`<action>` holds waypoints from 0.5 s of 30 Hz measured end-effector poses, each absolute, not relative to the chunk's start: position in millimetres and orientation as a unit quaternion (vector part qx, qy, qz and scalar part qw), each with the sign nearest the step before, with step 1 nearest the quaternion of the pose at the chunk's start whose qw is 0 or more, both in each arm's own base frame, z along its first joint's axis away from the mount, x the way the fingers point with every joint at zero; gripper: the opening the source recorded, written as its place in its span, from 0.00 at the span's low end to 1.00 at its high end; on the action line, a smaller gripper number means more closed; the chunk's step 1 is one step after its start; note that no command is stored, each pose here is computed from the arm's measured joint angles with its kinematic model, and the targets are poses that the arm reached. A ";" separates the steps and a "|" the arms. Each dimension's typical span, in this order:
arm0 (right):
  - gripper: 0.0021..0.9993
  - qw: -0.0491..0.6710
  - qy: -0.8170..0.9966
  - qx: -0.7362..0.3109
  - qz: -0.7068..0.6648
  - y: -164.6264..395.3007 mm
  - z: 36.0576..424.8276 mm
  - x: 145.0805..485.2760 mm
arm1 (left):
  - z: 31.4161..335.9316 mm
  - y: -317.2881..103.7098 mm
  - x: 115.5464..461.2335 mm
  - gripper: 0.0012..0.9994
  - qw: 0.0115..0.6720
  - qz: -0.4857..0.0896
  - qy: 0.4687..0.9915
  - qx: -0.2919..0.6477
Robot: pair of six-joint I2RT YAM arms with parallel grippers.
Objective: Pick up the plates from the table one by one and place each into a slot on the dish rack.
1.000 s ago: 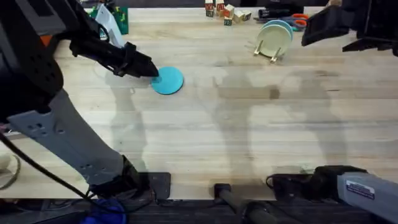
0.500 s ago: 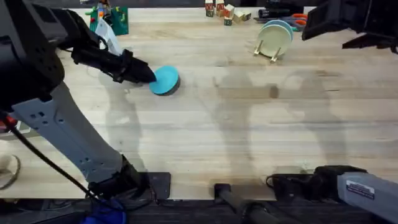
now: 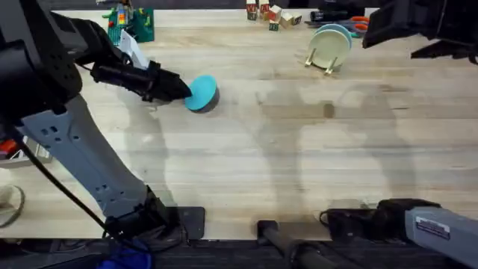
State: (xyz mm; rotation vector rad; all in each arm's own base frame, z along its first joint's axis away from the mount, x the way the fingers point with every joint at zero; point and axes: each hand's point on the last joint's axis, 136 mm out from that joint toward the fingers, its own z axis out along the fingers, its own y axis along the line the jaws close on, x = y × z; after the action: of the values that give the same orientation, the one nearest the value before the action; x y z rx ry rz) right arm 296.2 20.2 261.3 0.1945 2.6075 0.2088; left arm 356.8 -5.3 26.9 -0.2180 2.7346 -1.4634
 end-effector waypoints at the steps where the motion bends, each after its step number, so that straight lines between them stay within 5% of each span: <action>1: 1.00 0.256 0.961 0.072 0.077 20.2 261.3 296.2 | 26.9 -5.3 356.8 0.04 0.016 -0.471 0.879 -0.070; 15: 1.00 0.258 0.959 0.075 0.089 23.7 262.5 297.4 | 27.0 -5.3 356.8 0.04 0.016 -0.471 0.879 -0.070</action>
State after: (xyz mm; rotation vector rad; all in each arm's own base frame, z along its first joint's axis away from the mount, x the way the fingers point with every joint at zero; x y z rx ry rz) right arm 297.4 23.7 262.5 0.2044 2.6011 0.2409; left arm 356.8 -5.3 27.0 -0.2178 2.7345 -1.4632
